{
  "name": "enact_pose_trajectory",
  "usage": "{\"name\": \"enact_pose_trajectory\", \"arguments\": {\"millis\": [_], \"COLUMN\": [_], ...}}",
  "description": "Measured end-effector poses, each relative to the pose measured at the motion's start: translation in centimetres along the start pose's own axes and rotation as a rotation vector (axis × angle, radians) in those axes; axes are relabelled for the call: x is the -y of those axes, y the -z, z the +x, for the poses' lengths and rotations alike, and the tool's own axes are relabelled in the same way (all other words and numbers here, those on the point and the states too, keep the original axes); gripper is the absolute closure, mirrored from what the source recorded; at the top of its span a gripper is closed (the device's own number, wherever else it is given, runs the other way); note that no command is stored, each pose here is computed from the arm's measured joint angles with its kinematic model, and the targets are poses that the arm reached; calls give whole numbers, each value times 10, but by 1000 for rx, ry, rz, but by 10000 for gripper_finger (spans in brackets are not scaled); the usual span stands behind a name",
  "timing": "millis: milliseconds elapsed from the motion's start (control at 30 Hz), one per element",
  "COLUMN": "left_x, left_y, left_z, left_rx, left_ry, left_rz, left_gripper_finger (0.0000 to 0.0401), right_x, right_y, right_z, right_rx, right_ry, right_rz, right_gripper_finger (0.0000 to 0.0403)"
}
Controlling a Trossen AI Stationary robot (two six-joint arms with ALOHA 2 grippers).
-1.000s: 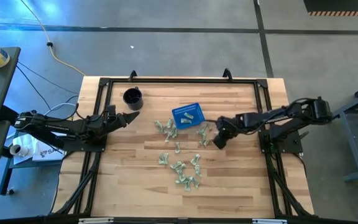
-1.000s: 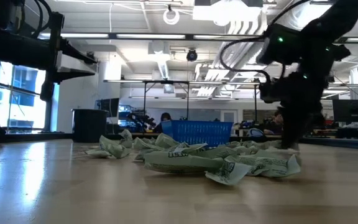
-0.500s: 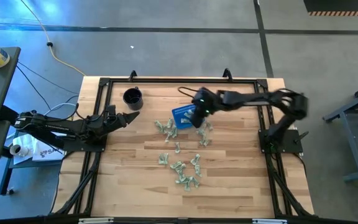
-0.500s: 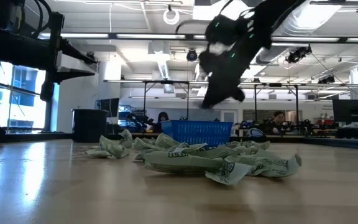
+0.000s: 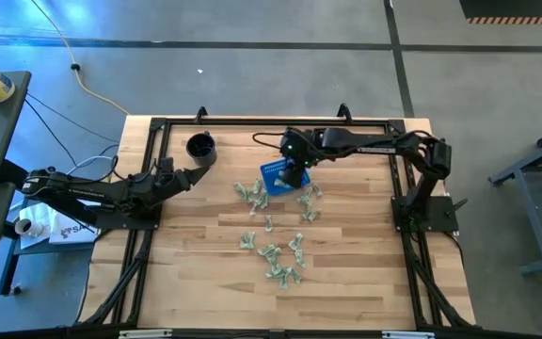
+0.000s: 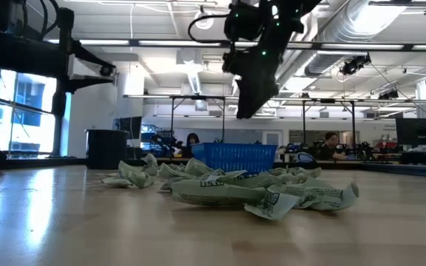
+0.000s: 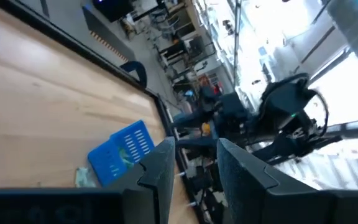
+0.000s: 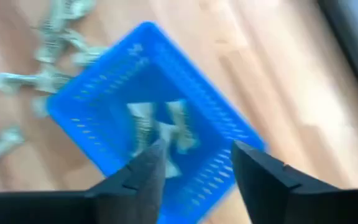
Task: Pick and place Stevia / Truvia into bins
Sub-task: Put the green stevia packet into the blue bin
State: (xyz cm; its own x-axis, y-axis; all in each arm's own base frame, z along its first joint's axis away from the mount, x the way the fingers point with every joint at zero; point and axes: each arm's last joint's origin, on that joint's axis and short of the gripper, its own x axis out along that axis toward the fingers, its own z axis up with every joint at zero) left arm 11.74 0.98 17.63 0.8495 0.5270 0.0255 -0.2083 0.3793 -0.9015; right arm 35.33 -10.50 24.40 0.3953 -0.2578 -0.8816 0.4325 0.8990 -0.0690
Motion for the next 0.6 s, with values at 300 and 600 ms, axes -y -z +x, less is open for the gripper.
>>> {"name": "enact_pose_trajectory", "arguments": {"millis": [300, 600], "left_x": [3, 15], "left_y": [4, 3], "left_z": [3, 8], "left_rx": [-129, -165], "left_ry": [-4, -49], "left_rz": [116, 235], "left_gripper_finger": [245, 245], "right_x": [-10, -21], "right_y": [53, 114], "right_z": [-29, 2], "right_rx": [-116, -136], "right_ry": [9, -36], "right_rz": [-73, -66], "right_gripper_finger": [186, 189]}}
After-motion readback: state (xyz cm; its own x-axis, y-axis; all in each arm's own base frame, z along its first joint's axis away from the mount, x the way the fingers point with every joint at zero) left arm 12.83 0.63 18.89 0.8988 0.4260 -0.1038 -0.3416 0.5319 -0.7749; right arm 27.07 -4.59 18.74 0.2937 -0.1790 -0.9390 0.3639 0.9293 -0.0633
